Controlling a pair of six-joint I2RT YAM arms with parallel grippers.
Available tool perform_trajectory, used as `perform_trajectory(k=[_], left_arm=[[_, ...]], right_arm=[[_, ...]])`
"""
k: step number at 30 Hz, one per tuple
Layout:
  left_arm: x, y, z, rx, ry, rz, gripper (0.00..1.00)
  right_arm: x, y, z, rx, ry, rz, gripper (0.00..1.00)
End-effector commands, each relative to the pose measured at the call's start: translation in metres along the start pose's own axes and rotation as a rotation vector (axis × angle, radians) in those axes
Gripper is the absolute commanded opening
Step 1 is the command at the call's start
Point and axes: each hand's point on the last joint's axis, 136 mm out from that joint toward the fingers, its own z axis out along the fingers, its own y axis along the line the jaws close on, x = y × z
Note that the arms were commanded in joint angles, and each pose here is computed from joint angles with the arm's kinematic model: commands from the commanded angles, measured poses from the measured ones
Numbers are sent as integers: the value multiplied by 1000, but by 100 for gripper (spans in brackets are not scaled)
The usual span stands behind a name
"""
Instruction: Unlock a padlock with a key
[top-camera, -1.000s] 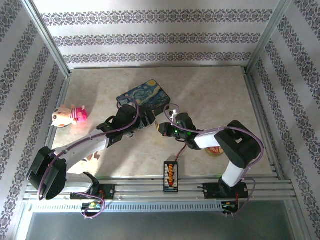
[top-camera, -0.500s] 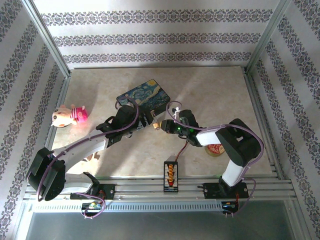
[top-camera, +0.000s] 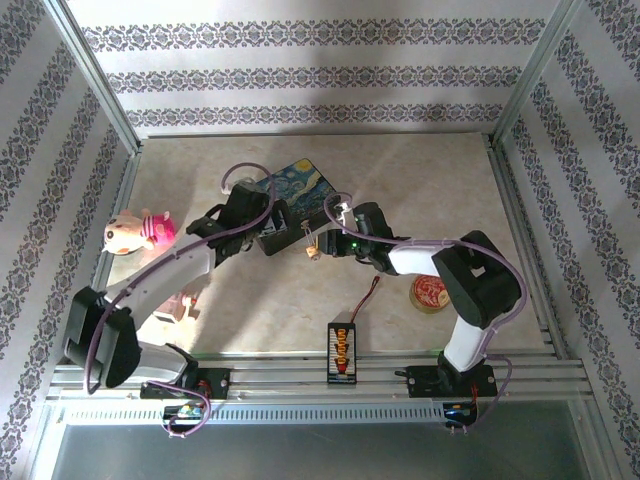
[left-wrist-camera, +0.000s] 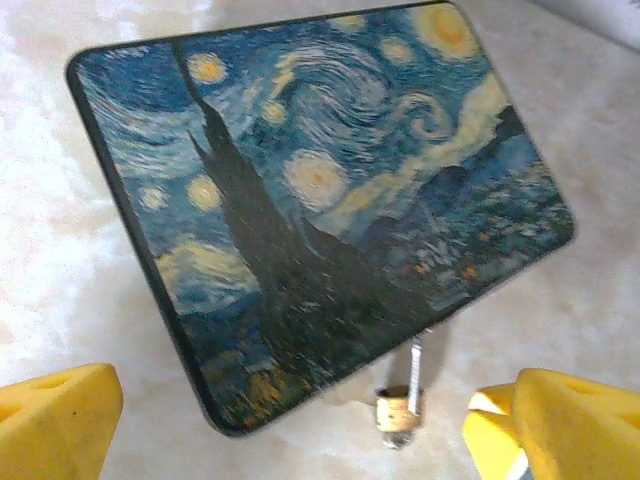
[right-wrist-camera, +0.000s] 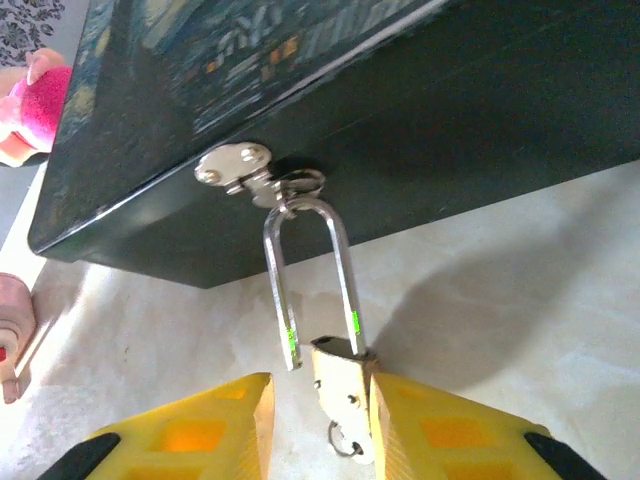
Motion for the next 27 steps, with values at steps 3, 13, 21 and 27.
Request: perform_trajectory(k=[3, 13, 21, 27], left_arm=[[5, 31, 23, -157, 81, 115, 99], [16, 48, 49, -234, 146, 139, 99], [25, 59, 59, -263, 183, 135, 99], [30, 63, 62, -274, 199, 132, 99]], right_arm=[[3, -3, 13, -50, 61, 8, 30], [6, -5, 26, -114, 89, 43, 30], [7, -6, 33, -133, 97, 60, 30], [8, -7, 38, -144, 104, 70, 28]])
